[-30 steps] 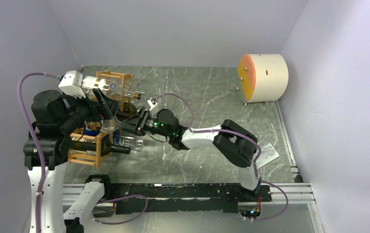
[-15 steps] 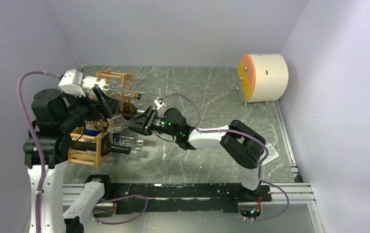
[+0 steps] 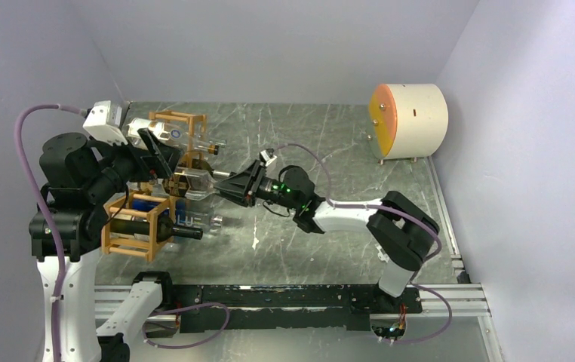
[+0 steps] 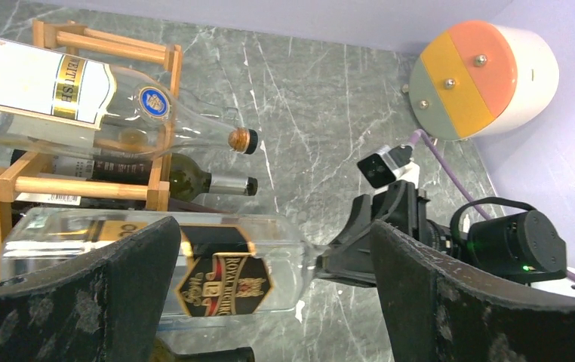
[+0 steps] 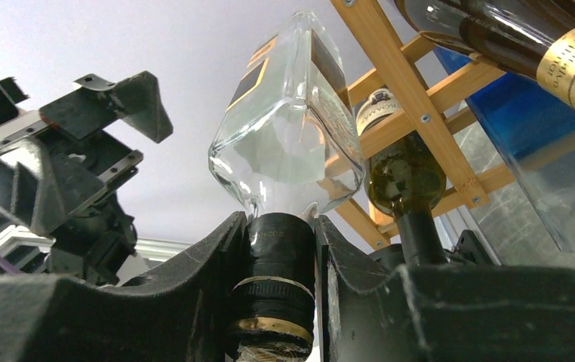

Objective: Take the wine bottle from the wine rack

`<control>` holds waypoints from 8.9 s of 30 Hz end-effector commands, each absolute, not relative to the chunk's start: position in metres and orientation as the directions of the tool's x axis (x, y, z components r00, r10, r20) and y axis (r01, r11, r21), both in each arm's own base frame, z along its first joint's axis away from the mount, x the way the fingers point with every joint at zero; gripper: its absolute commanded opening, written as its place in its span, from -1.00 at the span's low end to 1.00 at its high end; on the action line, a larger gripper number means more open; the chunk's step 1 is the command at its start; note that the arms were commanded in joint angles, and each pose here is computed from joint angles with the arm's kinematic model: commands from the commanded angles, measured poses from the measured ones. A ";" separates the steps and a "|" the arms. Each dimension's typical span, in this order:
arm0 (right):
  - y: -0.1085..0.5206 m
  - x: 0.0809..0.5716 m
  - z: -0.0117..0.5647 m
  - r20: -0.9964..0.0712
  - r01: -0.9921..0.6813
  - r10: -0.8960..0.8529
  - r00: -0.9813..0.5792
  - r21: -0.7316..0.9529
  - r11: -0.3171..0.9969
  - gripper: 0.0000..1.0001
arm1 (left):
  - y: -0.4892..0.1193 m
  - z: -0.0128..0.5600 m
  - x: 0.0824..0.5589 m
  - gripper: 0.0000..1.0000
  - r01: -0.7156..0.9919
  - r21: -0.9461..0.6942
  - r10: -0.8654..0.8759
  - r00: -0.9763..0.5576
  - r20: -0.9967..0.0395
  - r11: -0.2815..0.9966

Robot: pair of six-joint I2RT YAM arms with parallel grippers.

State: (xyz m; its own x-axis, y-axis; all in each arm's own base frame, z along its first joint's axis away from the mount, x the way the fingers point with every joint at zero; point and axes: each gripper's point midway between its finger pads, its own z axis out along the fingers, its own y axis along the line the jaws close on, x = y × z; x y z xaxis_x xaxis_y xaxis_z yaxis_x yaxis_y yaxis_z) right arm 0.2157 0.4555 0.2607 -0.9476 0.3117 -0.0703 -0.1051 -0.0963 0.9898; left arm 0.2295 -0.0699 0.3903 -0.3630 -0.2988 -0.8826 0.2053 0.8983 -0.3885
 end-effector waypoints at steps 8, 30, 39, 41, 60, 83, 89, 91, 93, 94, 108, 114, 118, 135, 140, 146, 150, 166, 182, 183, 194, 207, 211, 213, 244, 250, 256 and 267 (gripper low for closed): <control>0.362 0.196 0.356 -0.128 -0.232 0.337 -0.933 0.928 -0.290 -1.00 | -0.055 0.408 0.231 0.97 0.164 -0.326 -0.265 -0.307 -0.914 0.931; 0.193 0.220 0.234 -0.264 -0.044 0.427 -0.865 0.887 0.459 -1.00 | -0.065 0.388 0.249 0.97 0.199 -0.353 -0.266 -0.360 -0.894 0.914; 0.153 0.260 0.233 -0.488 -0.075 0.388 -0.782 0.692 0.718 -1.00 | -0.068 0.382 0.243 0.97 0.213 -0.359 -0.265 -0.371 -0.890 0.909; 0.139 0.272 0.244 -0.564 -0.089 0.347 -0.750 0.605 0.791 -1.00 | -0.068 0.380 0.242 0.97 0.214 -0.362 -0.267 -0.372 -0.889 0.907; 0.075 0.346 0.293 -0.796 -0.092 0.054 -0.602 0.136 0.986 -1.00 | -0.073 0.368 0.241 0.97 0.230 -0.381 -0.275 -0.386 -0.880 0.895; 0.071 0.425 0.295 -0.799 -0.210 -0.205 -0.566 -0.100 0.973 -1.00 | -0.072 0.350 0.241 0.97 0.225 -0.373 -0.262 -0.403 -0.877 0.900; 0.078 0.437 0.281 -0.771 -0.241 -0.219 -0.598 -0.088 0.966 -1.00 | -0.073 0.349 0.242 0.97 0.230 -0.378 -0.265 -0.405 -0.875 0.897; 0.078 0.440 0.277 -0.771 -0.234 -0.213 -0.601 -0.085 0.969 -1.00 | -0.073 0.348 0.242 0.97 0.228 -0.379 -0.264 -0.409 -0.873 0.897; 0.077 0.442 0.273 -0.770 -0.229 -0.208 -0.604 -0.082 0.970 -1.00 | -0.073 0.348 0.242 0.97 0.231 -0.376 -0.262 -0.407 -0.875 0.897; 0.076 0.443 0.271 -0.767 -0.225 -0.205 -0.608 -0.081 0.971 -1.00 | -0.073 0.348 0.243 0.97 0.229 -0.378 -0.264 -0.409 -0.874 0.897; 0.072 0.449 0.254 -0.737 -0.176 -0.160 -0.656 -0.057 0.983 -0.03 | -0.076 0.343 0.242 0.97 0.231 -0.399 -0.277 -0.425 -0.862 0.887; 0.065 0.447 0.265 -0.751 -0.139 -0.146 -0.645 -0.072 0.988 0.33 | -0.077 0.341 0.244 0.97 0.231 -0.403 -0.279 -0.430 -0.859 0.885; 0.064 0.443 0.281 -0.766 -0.121 -0.131 -0.629 -0.070 0.990 0.47 | -0.077 0.338 0.245 0.97 0.227 -0.407 -0.281 -0.439 -0.854 0.885; 0.241 0.360 0.376 -0.899 -0.454 -0.093 -0.428 0.125 0.882 0.85 | -0.070 0.340 0.244 0.97 0.182 -0.397 -0.286 -0.442 -0.850 0.899; 0.344 0.294 0.355 -0.862 -0.649 0.004 -0.508 0.385 0.657 0.85 | -0.061 0.343 0.241 0.97 0.151 -0.360 -0.268 -0.426 -0.864 0.921; 0.428 0.208 0.325 -0.729 -0.690 0.073 -0.680 0.670 0.274 0.85 | -0.061 0.341 0.238 0.97 0.146 -0.367 -0.275 -0.428 -0.861 0.919; 0.460 0.165 0.292 -0.648 -0.641 0.037 -0.760 0.758 0.121 0.86 | -0.061 0.342 0.237 0.97 0.148 -0.369 -0.278 -0.426 -0.861 0.918; 0.459 0.239 0.261 -0.517 -0.489 0.237 -0.823 0.856 0.167 0.89 | -0.063 0.348 0.229 0.97 0.159 -0.372 -0.282 -0.408 -0.869 0.915; 0.483 0.335 0.264 -0.247 -0.273 0.499 -0.830 0.962 0.023 0.88 | -0.068 0.357 0.218 0.97 0.198 -0.381 -0.285 -0.387 -0.877 0.903; 0.484 0.337 0.259 -0.234 -0.258 0.507 -0.830 0.966 0.024 0.88 | -0.069 0.358 0.217 0.97 0.202 -0.383 -0.287 -0.384 -0.878 0.902; 0.495 0.365 0.229 -0.015 -0.057 0.664 -0.747 0.997 -0.042 0.83 | -0.073 0.359 0.217 0.97 0.224 -0.395 -0.293 -0.380 -0.877 0.891; 0.521 0.391 0.218 0.181 0.089 0.735 -0.653 0.983 -0.162 0.61 | -0.074 0.364 0.209 0.97 0.237 -0.392 -0.292 -0.366 -0.884 0.889; 0.525 0.393 0.217 0.213 0.122 0.738 -0.640 0.977 -0.176 0.57 | -0.075 0.364 0.209 0.97 0.239 -0.393 -0.292 -0.368 -0.883 0.888; 0.525 0.394 0.219 0.225 0.131 0.746 -0.627 0.974 -0.183 0.52 | -0.075 0.364 0.210 0.97 0.240 -0.393 -0.291 -0.367 -0.883 0.888; 0.523 0.392 0.289 0.226 0.053 0.712 -0.664 0.965 -0.256 -1.00 | -0.072 0.360 0.213 0.97 0.221 -0.385 -0.285 -0.379 -0.881 0.896; 0.515 0.387 0.325 0.235 0.006 0.678 -0.696 0.947 -0.322 -1.00 | -0.069 0.360 0.214 0.97 0.207 -0.381 -0.285 -0.380 -0.880 0.901; 0.497 0.385 0.346 0.247 -0.023 0.678 -0.692 0.931 -0.363 -1.00 | -0.068 0.362 0.217 0.97 0.202 -0.378 -0.282 -0.384 -0.879 0.904; 0.466 0.384 0.379 0.292 -0.055 0.660 -0.692 0.891 -0.451 -1.00 | -0.064 0.373 0.222 0.97 0.187 -0.376 -0.297 -0.348 -0.889 0.908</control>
